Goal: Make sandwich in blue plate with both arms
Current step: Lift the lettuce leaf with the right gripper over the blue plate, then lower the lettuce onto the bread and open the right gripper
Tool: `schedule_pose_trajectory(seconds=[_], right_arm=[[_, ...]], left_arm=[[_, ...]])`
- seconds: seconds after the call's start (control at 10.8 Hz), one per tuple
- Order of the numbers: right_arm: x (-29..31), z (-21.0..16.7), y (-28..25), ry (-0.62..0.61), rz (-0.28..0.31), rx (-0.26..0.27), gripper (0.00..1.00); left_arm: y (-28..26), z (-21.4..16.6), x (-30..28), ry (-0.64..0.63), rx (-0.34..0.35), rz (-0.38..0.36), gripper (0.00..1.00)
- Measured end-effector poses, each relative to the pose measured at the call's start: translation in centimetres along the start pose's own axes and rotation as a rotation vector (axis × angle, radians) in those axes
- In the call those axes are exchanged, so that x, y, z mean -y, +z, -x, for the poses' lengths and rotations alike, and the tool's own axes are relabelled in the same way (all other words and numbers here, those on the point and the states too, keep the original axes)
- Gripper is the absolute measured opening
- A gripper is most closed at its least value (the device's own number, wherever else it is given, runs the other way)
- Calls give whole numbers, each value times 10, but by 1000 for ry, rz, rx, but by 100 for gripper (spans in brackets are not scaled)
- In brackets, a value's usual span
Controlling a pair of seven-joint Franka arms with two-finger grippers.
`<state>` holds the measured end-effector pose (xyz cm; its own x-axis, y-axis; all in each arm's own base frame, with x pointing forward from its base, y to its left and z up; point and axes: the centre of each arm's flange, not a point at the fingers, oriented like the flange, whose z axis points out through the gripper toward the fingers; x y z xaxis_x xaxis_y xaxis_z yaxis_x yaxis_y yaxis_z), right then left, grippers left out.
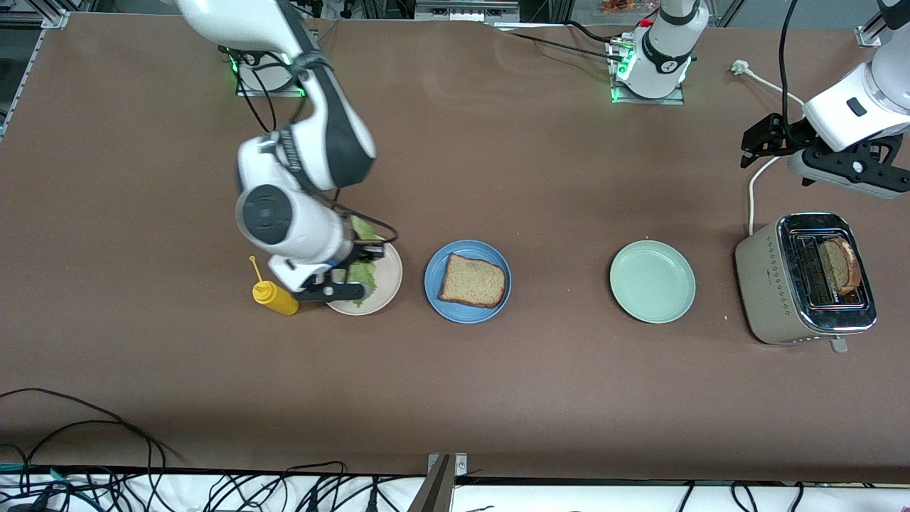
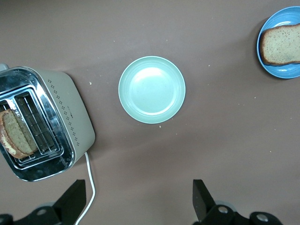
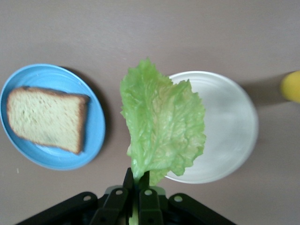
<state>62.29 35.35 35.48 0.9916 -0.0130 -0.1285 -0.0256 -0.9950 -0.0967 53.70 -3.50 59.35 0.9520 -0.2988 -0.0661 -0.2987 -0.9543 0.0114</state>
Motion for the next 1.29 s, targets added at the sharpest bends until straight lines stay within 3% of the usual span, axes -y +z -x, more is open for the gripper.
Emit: schedule_pose_trajectory(seconds=[0.37,0.65,0.92,1.29], right_arm=[[104,25,38,153,19,-92,6],[151,27,50,275,-85,-180,6],[175,24,105,383,-197,-258,6],[171,15,143,391,-209,-295,6]], left_arm=[[1,1,0,-1,6,2,100],[0,1,0,-1,7,2,100],[0,1,0,-1,6,2,100],[0,1,1,-1,6,2,100]])
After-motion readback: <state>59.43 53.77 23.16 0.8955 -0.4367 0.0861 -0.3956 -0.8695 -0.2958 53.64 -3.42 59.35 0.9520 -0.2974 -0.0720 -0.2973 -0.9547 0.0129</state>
